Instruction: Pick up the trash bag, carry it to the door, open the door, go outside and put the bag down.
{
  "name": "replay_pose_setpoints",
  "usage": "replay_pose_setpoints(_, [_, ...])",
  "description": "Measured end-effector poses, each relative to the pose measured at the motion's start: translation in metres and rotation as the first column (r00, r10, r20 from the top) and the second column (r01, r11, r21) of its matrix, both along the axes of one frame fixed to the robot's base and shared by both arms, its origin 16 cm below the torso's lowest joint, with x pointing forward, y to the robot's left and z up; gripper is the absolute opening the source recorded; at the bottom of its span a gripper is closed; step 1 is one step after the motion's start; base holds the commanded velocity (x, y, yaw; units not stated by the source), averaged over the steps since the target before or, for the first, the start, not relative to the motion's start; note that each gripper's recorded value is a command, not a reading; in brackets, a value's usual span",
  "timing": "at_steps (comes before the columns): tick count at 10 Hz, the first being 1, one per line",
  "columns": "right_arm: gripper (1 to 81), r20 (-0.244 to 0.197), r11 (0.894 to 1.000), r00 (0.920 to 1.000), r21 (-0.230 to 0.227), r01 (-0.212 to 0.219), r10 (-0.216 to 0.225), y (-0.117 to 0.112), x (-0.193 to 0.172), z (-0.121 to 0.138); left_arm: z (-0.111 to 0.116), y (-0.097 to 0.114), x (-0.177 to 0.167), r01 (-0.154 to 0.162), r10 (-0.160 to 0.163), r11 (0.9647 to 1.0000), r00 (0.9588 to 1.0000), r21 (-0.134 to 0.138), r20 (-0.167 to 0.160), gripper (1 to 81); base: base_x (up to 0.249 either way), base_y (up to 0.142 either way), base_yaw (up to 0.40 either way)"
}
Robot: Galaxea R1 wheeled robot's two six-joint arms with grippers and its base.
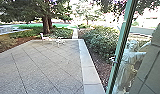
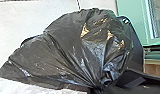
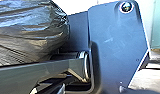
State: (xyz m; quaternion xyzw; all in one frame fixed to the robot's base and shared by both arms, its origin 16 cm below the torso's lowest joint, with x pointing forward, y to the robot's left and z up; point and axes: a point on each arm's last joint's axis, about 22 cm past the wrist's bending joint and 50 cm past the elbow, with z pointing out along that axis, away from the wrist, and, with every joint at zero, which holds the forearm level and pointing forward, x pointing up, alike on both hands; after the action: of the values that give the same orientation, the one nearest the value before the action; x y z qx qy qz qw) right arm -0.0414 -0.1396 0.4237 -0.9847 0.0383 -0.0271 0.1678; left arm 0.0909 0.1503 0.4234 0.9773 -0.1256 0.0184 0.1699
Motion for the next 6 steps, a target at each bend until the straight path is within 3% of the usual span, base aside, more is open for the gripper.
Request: replay_pose_setpoints(6, [81.1,-0.001,1.0,1.0,0.001,0.001,-0.001,0.0005,0.0002,0.0001,-0.0001,-0.0001,0.0002,0.0,0.0,1.0,1.0,0.0,0.0,1.0,0.1,0.0,0.0])
